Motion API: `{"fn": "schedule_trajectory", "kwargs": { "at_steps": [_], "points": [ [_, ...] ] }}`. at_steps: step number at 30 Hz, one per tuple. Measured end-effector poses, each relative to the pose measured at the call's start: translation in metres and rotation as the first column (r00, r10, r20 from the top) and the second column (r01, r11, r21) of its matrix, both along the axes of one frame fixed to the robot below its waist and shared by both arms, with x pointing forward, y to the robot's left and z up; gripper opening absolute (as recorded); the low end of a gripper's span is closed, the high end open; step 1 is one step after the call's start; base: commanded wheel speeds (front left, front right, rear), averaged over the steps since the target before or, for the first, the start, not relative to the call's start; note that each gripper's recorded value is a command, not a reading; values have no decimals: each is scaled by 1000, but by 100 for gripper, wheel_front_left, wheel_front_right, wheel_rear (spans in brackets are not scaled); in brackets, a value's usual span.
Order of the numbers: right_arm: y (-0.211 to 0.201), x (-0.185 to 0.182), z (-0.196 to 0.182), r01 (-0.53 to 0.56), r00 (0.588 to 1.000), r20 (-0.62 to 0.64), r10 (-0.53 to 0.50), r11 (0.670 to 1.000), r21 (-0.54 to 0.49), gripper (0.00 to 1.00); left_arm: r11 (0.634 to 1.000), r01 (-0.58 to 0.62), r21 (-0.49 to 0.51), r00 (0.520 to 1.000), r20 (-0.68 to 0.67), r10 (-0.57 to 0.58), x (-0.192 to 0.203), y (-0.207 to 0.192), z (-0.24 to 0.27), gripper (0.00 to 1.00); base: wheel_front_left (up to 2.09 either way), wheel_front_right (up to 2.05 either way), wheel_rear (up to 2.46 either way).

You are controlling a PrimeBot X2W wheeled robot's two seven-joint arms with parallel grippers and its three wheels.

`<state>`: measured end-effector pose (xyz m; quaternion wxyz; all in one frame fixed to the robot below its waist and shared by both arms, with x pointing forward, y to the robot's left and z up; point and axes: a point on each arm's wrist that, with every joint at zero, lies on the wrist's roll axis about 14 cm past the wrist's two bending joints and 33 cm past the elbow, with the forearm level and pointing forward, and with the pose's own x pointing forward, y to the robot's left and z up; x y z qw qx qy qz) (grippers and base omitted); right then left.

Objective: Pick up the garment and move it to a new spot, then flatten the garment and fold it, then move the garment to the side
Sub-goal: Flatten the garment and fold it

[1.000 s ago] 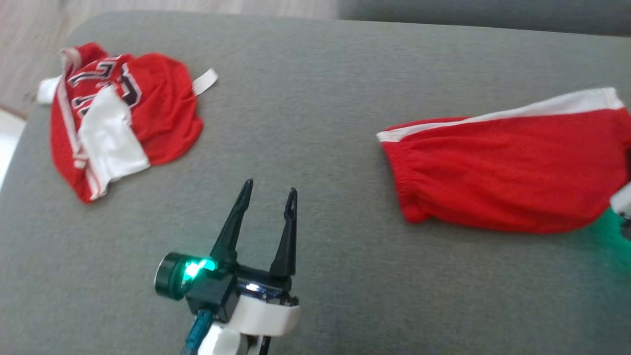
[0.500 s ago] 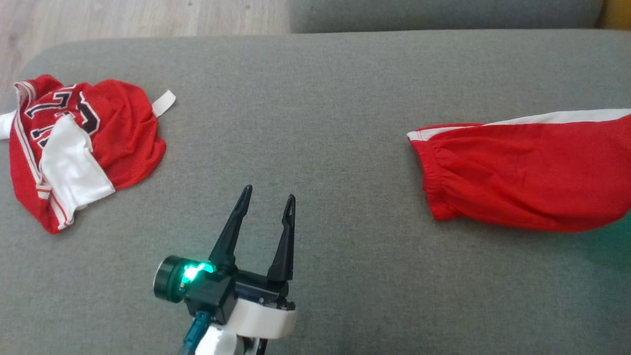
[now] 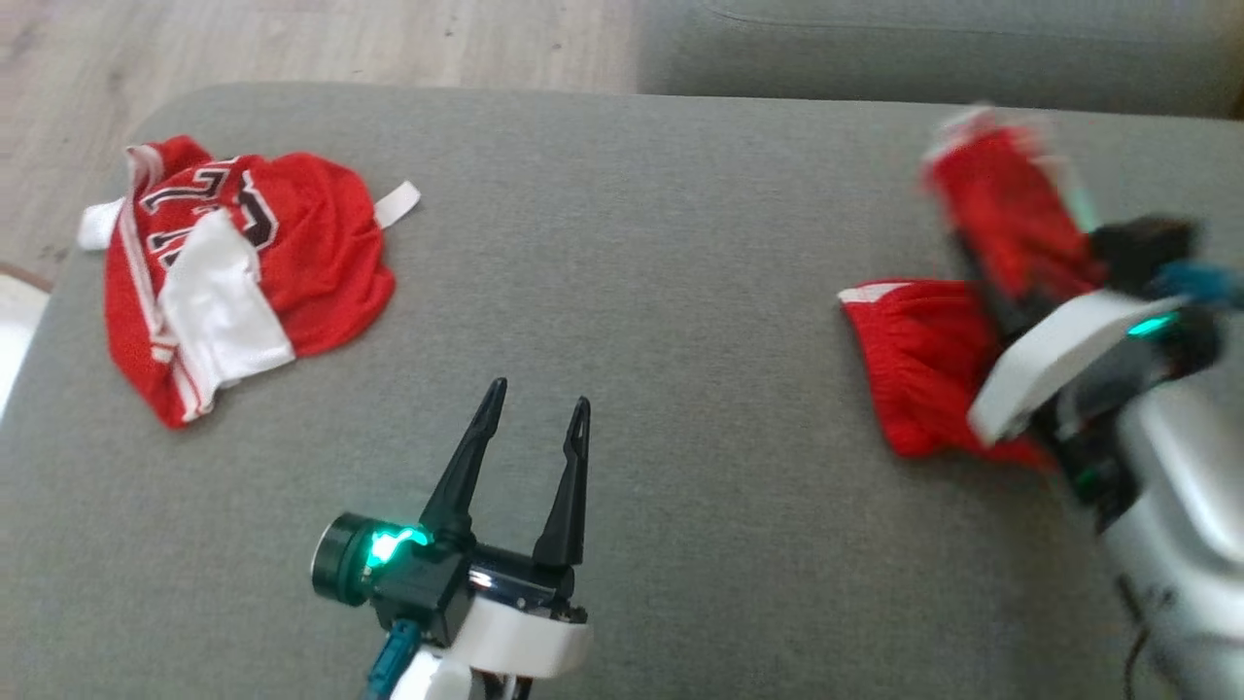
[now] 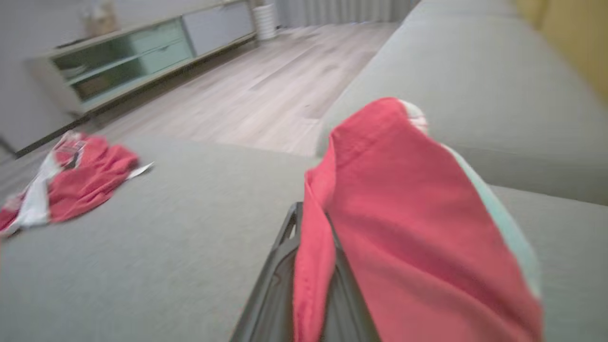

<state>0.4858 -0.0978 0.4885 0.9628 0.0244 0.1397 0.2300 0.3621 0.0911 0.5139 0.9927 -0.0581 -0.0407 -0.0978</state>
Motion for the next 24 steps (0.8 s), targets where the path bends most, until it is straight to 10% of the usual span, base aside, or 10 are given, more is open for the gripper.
{"fn": "schedule_trajectory", "kwargs": {
  "at_steps": [4, 5, 6, 15, 24],
  "points": [
    [58, -52, -41, -204, 969, -146, 199, 979, -24, 0, 999, -37, -7, 999, -12, 37, -7, 10, -2, 100, 0, 0, 0],
    [61, -60, -48, -218, 962, -170, 211, 976, -22, 33, 999, -44, -6, 999, -13, 44, -8, 12, -3, 100, 0, 0, 0],
    [62, -66, -53, -222, 959, -186, 215, 975, -16, 100, 999, -51, -5, 999, -12, 51, -8, 13, -2, 100, 0, 0, 0],
    [31, -64, -2, -40, 997, 69, 30, 987, 155, 100, 993, -106, -54, 994, -2, 106, -24, 25, 4, 100, 0, 0, 0],
    [-46, -108, 11, 180, 945, 246, -216, 970, 163, 100, 972, -229, -48, 973, -12, 228, -50, 56, 0, 100, 0, 0, 0]
  ]
}}
